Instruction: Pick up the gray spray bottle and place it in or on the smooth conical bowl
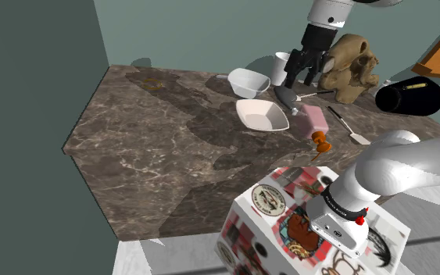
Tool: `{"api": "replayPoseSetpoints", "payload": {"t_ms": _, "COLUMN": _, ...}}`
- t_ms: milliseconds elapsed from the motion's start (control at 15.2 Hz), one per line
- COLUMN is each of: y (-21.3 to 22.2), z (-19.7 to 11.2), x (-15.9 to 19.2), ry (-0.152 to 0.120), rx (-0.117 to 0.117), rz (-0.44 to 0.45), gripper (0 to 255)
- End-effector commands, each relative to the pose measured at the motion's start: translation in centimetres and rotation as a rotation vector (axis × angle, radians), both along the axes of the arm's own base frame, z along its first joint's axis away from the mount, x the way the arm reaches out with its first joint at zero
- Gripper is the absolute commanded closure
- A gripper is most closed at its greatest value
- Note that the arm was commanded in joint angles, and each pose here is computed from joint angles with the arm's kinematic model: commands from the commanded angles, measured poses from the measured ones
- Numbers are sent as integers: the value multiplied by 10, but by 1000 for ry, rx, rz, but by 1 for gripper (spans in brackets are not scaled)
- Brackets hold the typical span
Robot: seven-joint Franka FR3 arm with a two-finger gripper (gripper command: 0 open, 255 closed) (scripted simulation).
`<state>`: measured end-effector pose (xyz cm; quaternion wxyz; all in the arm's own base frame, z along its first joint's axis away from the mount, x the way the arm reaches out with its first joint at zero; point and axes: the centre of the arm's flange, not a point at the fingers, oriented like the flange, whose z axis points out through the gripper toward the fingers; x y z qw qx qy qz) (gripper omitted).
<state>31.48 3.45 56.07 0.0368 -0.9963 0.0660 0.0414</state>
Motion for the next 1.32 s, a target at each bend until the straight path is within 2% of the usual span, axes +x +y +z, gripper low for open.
{"api": "replayPoseSetpoints", "payload": {"t_ms": 0, "y": 0, "z": 0, "x": 0, "ry": 0, "rx": 0, "rz": 0, "gripper": 0}}
{"api": "replayPoseSetpoints", "payload": {"t_ms": 1254, "y": -183, "z": -137, "x": 68, "ry": -80, "rx": -66, "rz": -113, "gripper": 0}}
